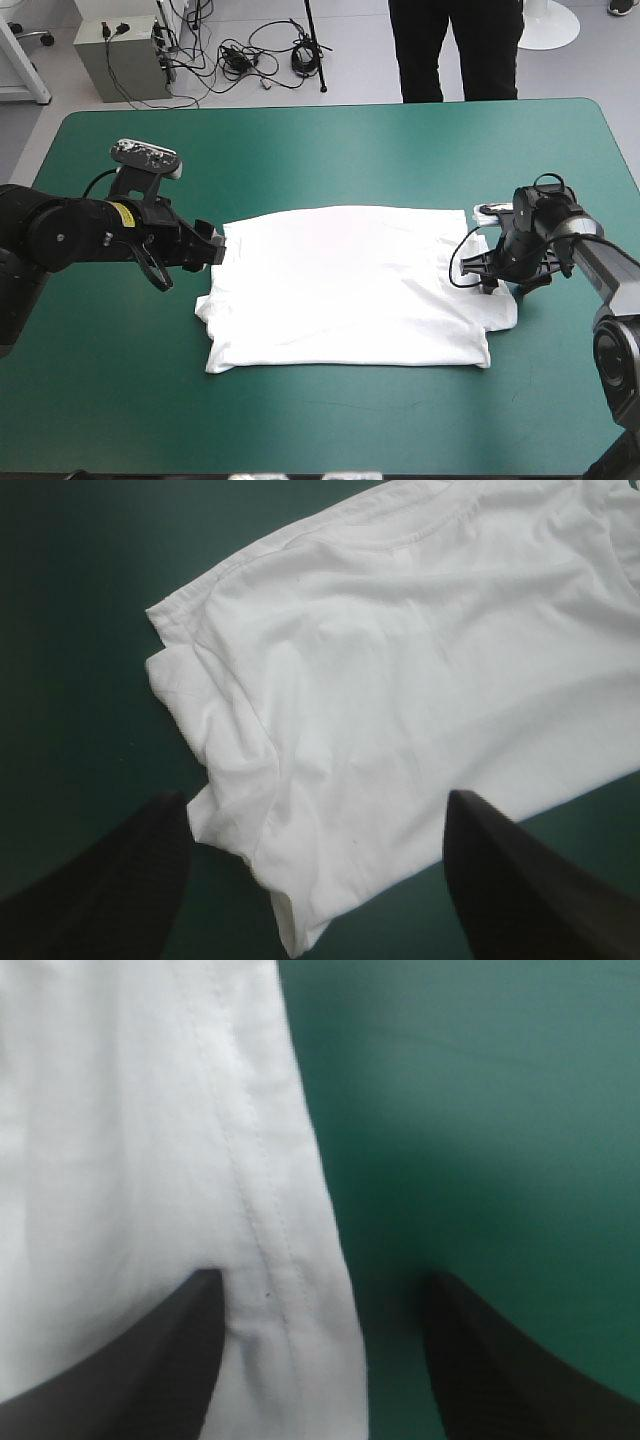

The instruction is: Fold the cloth

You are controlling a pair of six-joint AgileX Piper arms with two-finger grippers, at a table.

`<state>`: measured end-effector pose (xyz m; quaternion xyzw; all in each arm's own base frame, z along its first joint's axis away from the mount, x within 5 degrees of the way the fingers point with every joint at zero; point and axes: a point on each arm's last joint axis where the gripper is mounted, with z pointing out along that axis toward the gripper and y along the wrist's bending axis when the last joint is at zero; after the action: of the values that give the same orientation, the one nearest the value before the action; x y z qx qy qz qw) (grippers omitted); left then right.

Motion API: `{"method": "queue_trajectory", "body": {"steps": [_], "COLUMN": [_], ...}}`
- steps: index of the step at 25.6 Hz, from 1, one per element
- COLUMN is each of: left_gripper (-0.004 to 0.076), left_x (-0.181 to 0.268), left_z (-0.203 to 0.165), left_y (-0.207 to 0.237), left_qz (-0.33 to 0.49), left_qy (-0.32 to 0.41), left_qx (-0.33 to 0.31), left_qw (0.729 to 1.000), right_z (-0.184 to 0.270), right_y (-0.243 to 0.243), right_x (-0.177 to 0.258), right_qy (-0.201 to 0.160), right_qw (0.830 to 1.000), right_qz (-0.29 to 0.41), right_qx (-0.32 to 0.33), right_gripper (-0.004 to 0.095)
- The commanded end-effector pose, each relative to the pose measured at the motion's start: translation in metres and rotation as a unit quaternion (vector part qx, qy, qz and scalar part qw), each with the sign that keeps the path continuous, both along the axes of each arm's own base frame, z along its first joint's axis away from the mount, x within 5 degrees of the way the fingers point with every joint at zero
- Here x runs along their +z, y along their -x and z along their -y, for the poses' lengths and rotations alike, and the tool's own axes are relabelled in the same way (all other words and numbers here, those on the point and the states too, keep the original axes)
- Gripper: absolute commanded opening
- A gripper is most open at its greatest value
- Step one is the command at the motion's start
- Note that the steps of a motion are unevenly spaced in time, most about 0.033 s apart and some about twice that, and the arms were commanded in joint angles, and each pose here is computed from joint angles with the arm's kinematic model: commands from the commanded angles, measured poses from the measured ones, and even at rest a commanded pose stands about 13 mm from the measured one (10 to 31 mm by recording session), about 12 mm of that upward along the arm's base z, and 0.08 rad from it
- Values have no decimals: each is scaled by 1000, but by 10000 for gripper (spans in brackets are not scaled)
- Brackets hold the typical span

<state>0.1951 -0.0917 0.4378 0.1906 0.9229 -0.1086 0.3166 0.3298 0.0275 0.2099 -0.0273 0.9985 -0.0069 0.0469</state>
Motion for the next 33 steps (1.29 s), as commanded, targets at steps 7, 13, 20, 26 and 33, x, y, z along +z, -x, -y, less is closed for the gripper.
{"method": "queue_trajectory", "body": {"steps": [7, 13, 20, 26, 33], "left_gripper": [520, 520, 517, 514, 514], "left_x": [12, 11, 11, 11, 11], "left_z": [-3, -4, -4, -4, -4], "left_y": [7, 10, 10, 10, 10], "left_qz": [23, 9, 8, 8, 6], "left_qy": [9, 2, 1, 2, 5], "left_qx": [4, 3, 3, 3, 3], "left_qw": [1000, 1000, 1000, 1000, 1000], "right_z": [0, -7, -60, -110, -132], "right_y": [-5, -7, 1, -3, -9], "right_x": [-10, 79, 93, 62, 24], "right_qy": [-8, -51, -119, -100, -56], "right_qw": [1000, 995, 984, 980, 979], "right_qz": [-21, 91, 106, 89, 47], "right_qx": [-3, -1, 75, 148, 191], "right_gripper": [-15, -17, -17, -17, -14]}}
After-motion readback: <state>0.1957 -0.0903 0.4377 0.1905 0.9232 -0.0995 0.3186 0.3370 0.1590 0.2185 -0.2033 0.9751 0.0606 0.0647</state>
